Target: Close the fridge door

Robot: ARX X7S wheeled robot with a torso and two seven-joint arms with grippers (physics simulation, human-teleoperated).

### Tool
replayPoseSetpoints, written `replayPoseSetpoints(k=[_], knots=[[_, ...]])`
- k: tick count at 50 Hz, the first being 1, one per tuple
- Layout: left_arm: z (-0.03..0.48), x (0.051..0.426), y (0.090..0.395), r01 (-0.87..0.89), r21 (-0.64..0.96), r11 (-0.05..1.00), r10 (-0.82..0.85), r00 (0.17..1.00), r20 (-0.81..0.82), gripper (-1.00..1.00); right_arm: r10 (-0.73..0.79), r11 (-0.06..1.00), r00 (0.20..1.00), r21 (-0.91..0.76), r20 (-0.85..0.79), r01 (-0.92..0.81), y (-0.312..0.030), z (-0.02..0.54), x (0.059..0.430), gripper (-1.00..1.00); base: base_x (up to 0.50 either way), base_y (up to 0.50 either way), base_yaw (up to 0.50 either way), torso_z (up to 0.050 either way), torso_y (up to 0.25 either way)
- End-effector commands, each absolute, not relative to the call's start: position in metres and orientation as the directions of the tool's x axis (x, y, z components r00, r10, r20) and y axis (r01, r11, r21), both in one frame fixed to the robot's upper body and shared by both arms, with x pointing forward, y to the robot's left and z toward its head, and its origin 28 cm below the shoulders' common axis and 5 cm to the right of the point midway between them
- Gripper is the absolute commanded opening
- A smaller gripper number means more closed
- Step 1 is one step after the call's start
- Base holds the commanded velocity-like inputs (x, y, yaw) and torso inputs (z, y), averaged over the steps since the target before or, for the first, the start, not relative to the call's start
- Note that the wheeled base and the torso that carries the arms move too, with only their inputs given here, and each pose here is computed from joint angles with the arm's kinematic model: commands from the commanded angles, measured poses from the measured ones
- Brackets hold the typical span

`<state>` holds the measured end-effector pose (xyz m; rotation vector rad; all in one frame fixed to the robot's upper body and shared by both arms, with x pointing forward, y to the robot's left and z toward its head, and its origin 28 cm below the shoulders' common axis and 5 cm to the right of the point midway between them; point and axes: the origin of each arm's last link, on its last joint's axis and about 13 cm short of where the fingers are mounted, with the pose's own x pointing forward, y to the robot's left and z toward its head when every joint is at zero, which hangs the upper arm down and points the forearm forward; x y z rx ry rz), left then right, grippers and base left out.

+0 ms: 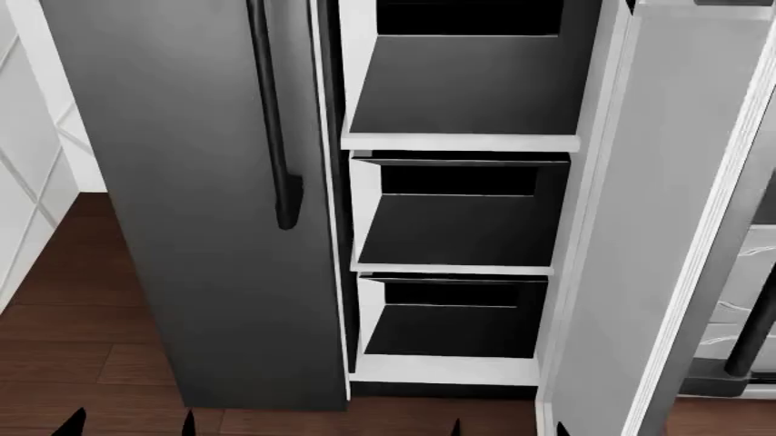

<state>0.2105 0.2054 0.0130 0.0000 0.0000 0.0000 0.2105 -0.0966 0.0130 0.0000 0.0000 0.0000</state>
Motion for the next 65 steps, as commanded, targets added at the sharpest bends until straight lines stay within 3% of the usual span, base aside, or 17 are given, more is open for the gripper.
replayPoseSetpoints(k=[1,12,13,14,18,35,65], knots=[[0.012,0.211,0.206,0.0,0.0,1.0,0.0,1.0,0.0,1.0,0.0,1.0,1.0,0.0,0.0,0.0,-0.096,0.012,0.211,1.0,0.0,0.0,0.0,0.0,0.0],[0.014,0.212,0.205,-0.011,0.01,1.0,0.011,0.999,-0.043,1.0,-0.005,1.0,1.0,-0.001,-0.007,0.005,-0.097,0.013,0.21,1.0,0.0,0.0,0.0,0.0,0.0],[0.029,0.221,0.209,-0.006,-0.206,0.979,-0.019,0.992,-0.121,1.0,-0.032,0.999,0.999,-0.004,0.005,0.032,-0.098,0.029,0.21,1.0,0.0,0.0,0.0,0.0,0.0],[0.014,0.211,0.205,-0.004,0.008,1.0,0.005,0.999,-0.045,1.0,-0.005,1.0,1.0,-0.001,-0.007,0.005,-0.097,0.013,0.21,1.0,0.0,0.0,0.0,0.0,0.0],[0.012,0.212,0.204,0.001,0.035,0.999,0.0,0.999,-0.044,1.0,-0.004,1.0,1.0,0.0,-0.009,0.004,-0.097,0.012,0.211,1.0,0.0,0.0,0.0,0.0,0.0],[0.01,0.214,0.204,0.008,0.059,0.998,-0.006,0.999,-0.032,1.0,-0.003,1.0,1.0,0.007,-0.012,0.003,-0.095,0.011,0.214,1.0,0.0,-0.01,0.0,0.0,0.0],[0.011,0.213,0.206,0.005,0.06,0.998,-0.004,1.0,-0.029,1.0,-0.005,1.0,1.0,0.016,-0.012,0.005,-0.095,0.013,0.212,1.0,0.0,-0.5,0.0,0.0,0.0]])
